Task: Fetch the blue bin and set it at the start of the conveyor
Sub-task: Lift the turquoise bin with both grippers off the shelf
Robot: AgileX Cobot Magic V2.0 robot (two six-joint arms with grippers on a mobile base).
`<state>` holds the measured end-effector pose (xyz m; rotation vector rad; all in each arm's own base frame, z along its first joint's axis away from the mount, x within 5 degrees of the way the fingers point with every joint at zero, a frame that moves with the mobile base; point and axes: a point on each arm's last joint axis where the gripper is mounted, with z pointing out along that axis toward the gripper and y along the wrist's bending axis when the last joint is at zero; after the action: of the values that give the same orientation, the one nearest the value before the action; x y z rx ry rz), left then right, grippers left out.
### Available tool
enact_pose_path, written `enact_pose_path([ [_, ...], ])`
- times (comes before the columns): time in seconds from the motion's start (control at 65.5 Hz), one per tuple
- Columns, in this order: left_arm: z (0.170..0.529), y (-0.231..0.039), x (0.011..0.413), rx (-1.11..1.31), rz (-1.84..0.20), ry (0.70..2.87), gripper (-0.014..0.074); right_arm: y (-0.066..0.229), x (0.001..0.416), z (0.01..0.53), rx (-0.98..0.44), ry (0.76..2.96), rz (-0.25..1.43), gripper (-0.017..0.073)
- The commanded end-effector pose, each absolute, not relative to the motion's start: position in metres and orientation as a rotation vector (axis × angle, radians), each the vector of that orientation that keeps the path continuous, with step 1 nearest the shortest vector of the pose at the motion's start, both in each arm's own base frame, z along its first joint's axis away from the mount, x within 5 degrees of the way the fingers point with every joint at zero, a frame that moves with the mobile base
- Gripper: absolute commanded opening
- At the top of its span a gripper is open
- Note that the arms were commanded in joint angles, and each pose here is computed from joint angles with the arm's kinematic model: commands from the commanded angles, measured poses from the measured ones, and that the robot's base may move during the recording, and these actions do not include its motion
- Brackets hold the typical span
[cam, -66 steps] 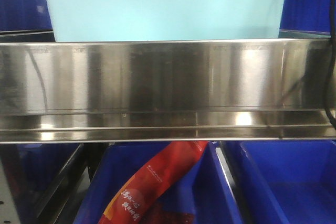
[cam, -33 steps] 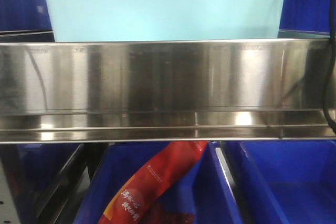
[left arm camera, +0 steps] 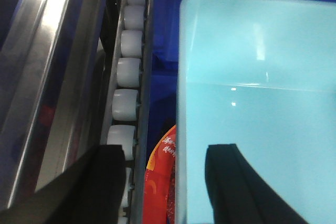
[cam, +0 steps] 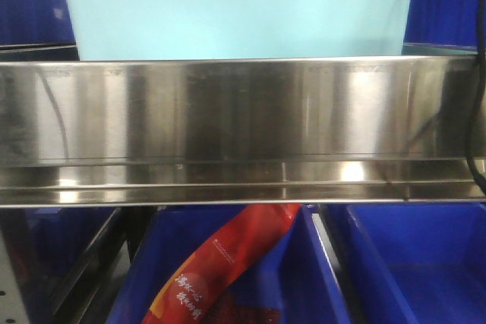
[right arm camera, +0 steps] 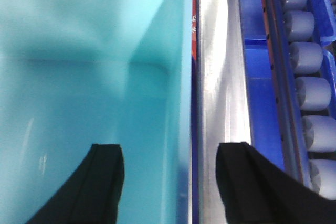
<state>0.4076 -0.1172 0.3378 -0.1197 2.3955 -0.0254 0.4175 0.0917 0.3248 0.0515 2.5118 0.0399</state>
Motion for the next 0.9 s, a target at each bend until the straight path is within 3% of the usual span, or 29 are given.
enact_pose_path([
  [0.0,0.341,-0.119,0.409,-0.112,-0.023,2.372,0.0276,0.090,0.417,0.332,0.053,2.482,0.042,0.0288],
  [0.717,0.332,-0.119,0.410,-0.122,-0.007,2.417,0.0274,0.090,0.417,0.332,0.052,2.480,0.040,0.0288],
  [0.824,0.331,-0.119,0.409,-0.125,0.001,2.430,0.0199,0.090,0.417,0.332,0.052,2.480,0.040,0.0225],
  [0.885,0.330,-0.118,0.408,-0.129,0.005,2.440,0.0066,0.089,0.417,0.332,0.052,2.480,0.037,0.0137],
])
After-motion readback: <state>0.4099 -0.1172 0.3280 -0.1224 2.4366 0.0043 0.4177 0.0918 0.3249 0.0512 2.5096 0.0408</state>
